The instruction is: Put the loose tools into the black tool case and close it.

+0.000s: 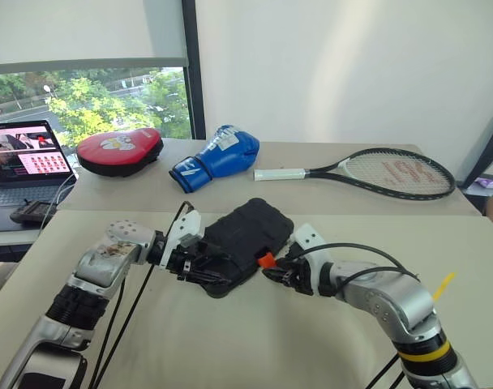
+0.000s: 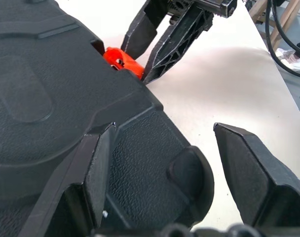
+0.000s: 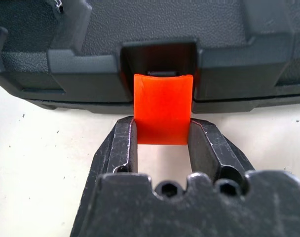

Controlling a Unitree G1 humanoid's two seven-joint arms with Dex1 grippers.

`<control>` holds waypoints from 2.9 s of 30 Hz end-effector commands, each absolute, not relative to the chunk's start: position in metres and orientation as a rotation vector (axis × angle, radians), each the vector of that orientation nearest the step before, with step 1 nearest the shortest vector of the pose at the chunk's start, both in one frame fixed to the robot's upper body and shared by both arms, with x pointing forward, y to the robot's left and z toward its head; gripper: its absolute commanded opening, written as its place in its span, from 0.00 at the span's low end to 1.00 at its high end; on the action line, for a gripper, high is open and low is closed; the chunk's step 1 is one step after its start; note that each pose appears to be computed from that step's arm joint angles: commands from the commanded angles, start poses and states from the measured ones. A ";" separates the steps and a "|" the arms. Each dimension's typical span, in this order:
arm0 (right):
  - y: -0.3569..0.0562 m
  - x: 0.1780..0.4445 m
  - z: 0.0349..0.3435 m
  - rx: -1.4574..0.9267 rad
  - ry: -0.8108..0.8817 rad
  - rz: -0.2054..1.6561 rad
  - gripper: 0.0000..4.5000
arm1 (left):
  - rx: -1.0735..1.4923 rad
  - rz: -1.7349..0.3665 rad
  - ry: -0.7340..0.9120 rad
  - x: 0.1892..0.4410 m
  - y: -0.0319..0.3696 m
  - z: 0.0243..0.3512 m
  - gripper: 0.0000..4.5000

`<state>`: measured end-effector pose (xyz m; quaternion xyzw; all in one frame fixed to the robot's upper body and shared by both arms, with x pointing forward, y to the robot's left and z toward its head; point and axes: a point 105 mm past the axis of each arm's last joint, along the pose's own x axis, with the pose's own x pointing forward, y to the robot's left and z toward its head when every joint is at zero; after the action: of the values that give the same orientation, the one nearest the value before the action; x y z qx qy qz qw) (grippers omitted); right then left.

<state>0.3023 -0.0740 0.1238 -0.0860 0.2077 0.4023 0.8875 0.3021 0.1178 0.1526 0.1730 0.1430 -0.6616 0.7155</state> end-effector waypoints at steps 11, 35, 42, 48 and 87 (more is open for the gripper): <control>-0.079 0.290 0.147 -0.256 0.315 0.910 0.61 | 0.397 -1.446 0.338 0.301 0.118 0.144 0.76; -0.052 0.336 0.128 -0.220 0.438 0.942 0.02 | 0.390 -1.417 0.333 0.299 0.118 0.138 0.76; -0.057 0.320 0.146 -0.259 0.409 1.005 0.02 | 0.384 -1.395 0.341 0.299 0.120 0.134 0.76; -0.060 0.317 0.155 -0.254 0.392 1.009 0.02 | 0.385 -1.386 0.344 0.300 0.120 0.133 0.76; -0.185 0.210 0.196 -0.320 0.061 0.732 1.00 | 0.077 -0.898 0.143 0.231 0.203 0.164 1.00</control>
<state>0.2210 -0.1817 0.1801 -0.1281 0.0549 0.3574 0.9235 0.2392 0.2036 0.1536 0.0211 0.0859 -0.4337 0.8967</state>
